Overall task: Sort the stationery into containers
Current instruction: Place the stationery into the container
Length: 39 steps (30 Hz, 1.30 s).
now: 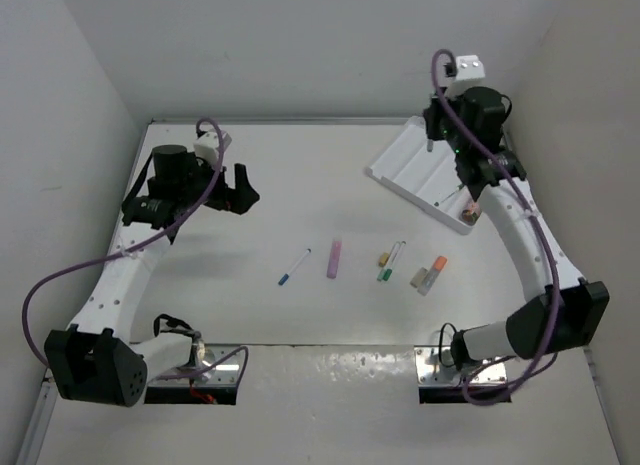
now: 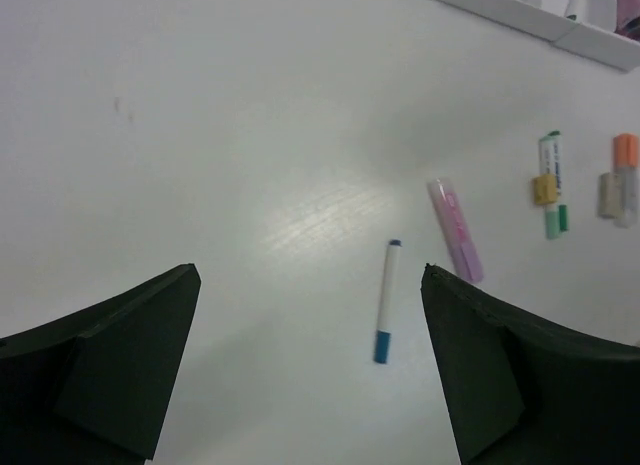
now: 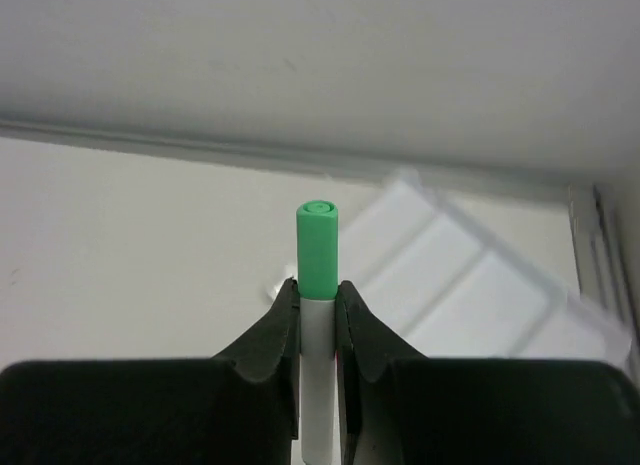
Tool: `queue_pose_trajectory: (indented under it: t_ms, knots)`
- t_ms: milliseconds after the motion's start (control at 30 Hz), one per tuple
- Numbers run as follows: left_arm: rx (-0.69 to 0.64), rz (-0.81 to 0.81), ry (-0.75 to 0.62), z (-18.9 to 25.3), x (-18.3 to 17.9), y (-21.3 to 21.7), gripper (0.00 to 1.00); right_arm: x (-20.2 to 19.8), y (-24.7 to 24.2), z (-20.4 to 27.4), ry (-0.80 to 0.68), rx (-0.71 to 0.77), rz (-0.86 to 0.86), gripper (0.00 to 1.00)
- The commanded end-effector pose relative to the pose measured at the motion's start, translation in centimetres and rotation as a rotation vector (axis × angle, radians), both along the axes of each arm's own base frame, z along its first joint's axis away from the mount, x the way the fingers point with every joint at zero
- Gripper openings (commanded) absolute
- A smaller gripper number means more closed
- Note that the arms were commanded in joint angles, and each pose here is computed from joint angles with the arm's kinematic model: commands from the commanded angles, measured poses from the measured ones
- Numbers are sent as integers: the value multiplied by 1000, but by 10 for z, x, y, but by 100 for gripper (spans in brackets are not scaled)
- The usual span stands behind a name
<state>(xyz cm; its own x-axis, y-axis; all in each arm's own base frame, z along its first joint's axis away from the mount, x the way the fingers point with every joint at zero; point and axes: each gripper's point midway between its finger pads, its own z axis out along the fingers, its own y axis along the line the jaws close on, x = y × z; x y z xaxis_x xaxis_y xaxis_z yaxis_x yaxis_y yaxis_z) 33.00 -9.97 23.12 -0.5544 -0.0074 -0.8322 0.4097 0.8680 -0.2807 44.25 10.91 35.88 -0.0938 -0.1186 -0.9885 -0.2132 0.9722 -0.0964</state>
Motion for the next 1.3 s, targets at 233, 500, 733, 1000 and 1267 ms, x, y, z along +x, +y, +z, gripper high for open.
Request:
queue_pose_trajectory:
  t_ms: [233, 500, 733, 1000, 1267]
  knots:
    - [297, 20, -162, -9, 17, 11, 100, 44, -110, -153, 646, 714, -360, 0]
    - [405, -144, -159, -39, -4, -11, 100, 79, -165, -229, 706, 663, -487, 1]
    - [461, -213, -107, -69, -16, -18, 99, 106, -191, -256, 680, 579, -587, 11]
    - [437, -283, -65, -85, -29, -36, 97, 100, -205, -263, 687, 529, -664, 57]
    - [404, -377, 61, -124, -49, -81, 86, 78, -133, -157, 640, 563, -294, 49]
